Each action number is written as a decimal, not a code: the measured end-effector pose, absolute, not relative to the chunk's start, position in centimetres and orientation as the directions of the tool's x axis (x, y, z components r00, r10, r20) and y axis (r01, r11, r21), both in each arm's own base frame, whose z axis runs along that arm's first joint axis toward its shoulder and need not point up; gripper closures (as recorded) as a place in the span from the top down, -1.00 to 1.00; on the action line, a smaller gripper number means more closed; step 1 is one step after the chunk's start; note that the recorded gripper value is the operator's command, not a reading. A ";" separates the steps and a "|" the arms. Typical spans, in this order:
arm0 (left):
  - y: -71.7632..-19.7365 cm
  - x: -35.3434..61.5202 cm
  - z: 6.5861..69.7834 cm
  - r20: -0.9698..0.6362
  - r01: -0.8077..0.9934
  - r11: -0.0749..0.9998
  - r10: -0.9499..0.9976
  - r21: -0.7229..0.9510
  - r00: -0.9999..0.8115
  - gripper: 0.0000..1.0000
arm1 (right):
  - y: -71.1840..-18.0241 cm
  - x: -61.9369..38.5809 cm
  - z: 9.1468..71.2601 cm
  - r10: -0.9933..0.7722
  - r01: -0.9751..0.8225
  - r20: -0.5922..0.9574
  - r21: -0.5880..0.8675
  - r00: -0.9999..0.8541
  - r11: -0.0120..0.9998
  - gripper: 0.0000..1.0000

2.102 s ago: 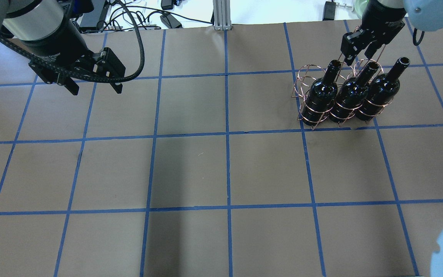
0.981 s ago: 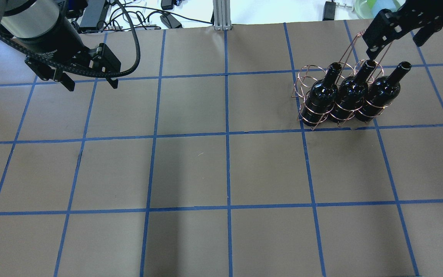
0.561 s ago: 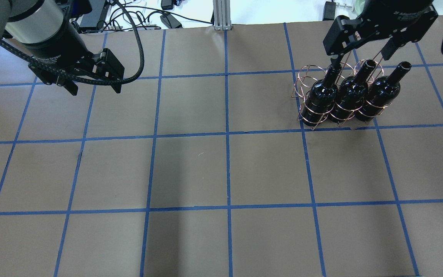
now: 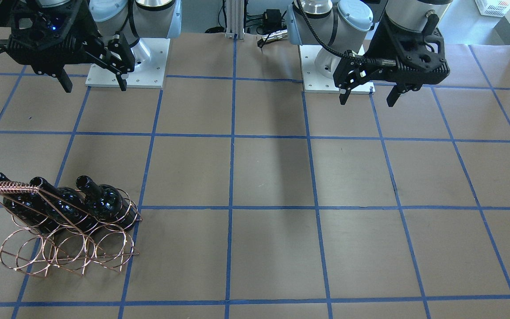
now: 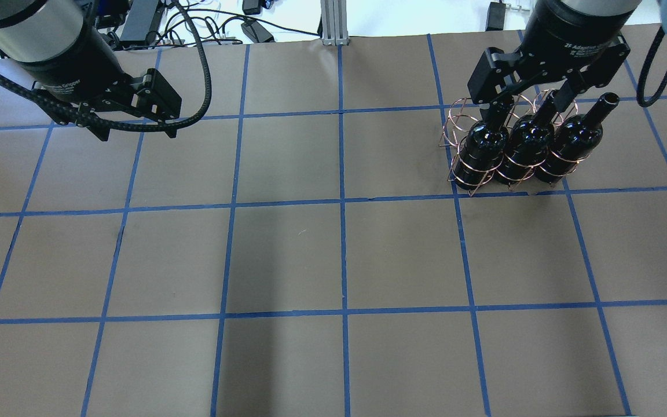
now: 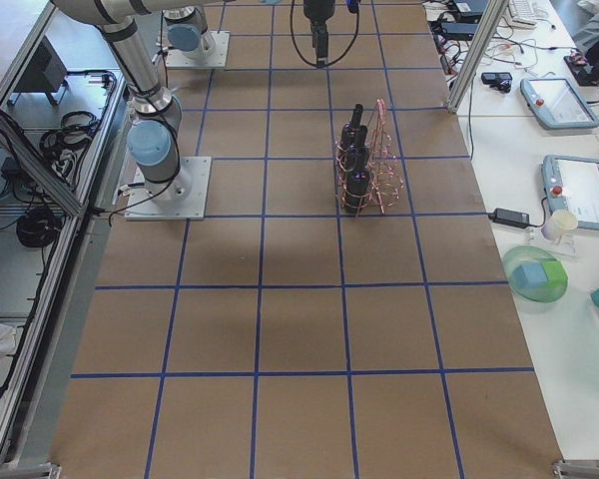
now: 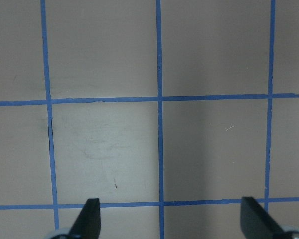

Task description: Place wine into wine basket

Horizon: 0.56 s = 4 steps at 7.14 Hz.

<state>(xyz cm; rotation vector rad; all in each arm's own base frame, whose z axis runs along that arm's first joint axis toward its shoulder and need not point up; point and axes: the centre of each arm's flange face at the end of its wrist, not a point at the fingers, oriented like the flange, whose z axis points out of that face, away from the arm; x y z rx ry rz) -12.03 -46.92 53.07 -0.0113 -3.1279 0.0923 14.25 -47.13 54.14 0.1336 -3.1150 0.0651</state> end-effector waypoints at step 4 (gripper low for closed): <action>-46.5 -12.0 53.2 0.009 0.006 0.999 0.007 -0.053 -1.000 1.00 | -46.9 14.2 54.2 -0.010 -0.011 0.023 -0.044 -1.000 0.999 1.00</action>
